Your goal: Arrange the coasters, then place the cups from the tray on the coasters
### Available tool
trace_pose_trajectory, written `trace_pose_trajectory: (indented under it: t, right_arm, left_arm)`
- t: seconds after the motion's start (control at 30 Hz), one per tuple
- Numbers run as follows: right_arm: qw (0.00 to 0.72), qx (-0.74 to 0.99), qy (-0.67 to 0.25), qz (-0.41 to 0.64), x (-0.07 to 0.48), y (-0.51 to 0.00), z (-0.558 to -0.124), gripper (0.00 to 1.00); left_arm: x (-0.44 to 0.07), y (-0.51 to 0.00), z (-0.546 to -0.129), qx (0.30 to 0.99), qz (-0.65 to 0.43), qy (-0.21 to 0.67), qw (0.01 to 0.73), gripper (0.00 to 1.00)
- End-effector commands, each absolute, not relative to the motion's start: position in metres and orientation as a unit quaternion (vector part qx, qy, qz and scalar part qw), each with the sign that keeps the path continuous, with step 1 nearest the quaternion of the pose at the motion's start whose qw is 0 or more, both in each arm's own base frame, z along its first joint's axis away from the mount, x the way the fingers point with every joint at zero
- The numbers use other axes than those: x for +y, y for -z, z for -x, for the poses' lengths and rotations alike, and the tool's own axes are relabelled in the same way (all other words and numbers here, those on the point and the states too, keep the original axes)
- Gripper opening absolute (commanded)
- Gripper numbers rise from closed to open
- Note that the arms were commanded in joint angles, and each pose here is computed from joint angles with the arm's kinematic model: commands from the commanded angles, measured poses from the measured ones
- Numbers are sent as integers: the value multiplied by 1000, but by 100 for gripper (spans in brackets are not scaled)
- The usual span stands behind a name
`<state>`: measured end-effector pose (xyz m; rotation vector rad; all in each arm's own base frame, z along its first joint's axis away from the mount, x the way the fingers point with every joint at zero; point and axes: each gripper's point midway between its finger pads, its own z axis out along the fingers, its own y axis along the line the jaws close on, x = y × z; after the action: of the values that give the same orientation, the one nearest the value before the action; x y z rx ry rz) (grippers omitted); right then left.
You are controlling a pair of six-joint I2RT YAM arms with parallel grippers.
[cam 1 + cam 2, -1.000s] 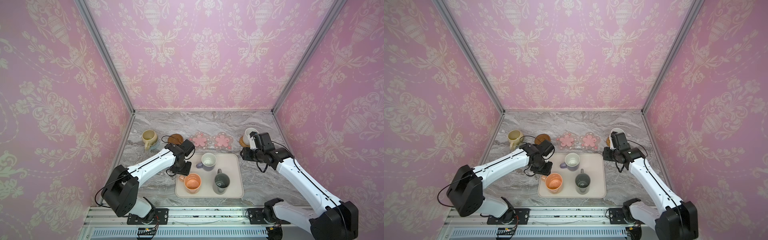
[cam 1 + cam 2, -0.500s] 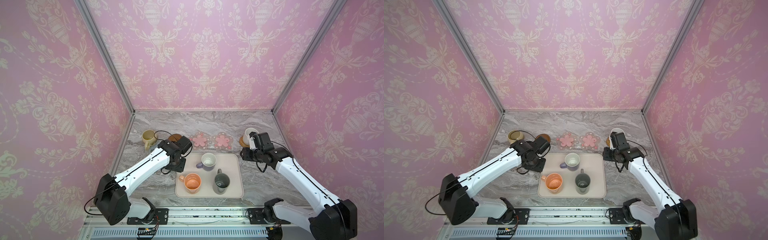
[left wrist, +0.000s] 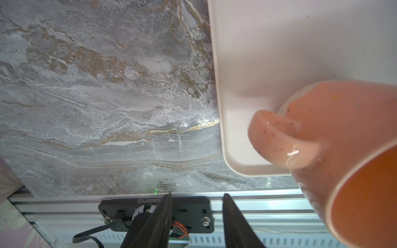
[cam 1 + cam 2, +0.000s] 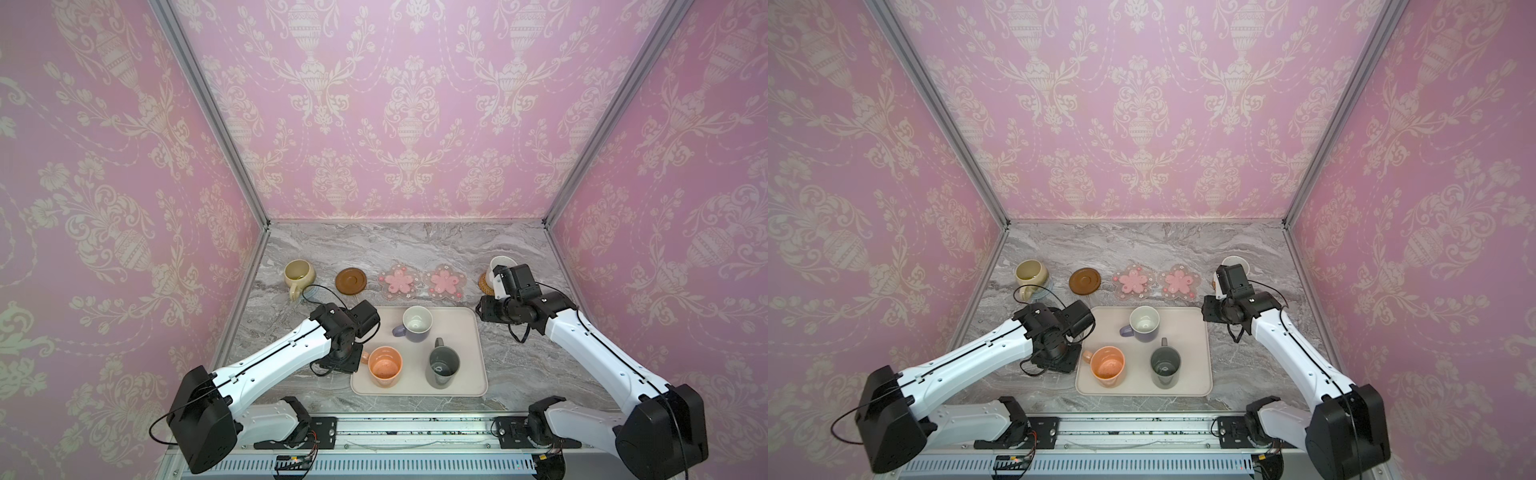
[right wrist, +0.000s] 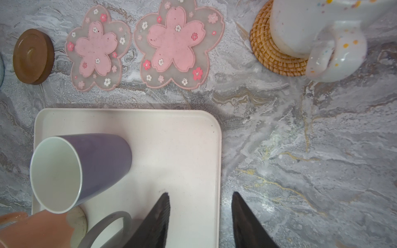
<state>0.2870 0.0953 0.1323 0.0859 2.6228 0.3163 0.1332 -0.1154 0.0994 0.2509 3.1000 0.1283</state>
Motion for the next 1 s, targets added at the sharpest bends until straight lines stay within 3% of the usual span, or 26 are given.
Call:
trace_pose_trajectory:
  t: [0.0, 0.33, 0.97]
  right_arm:
    - [255, 958, -128, -26, 102, -138, -292, 49]
    - [251, 959, -129, -30, 103, -133, -288, 49]
    - [254, 958, -130, -32, 104, -134, -284, 49]
  left_arm:
    - [-131, -96, -115, 997, -76, 2, -2, 42]
    - [-164, -84, -91, 990, -73, 122, -6, 41]
    - [-207, -73, -118, 977, -17, 198, 73, 39]
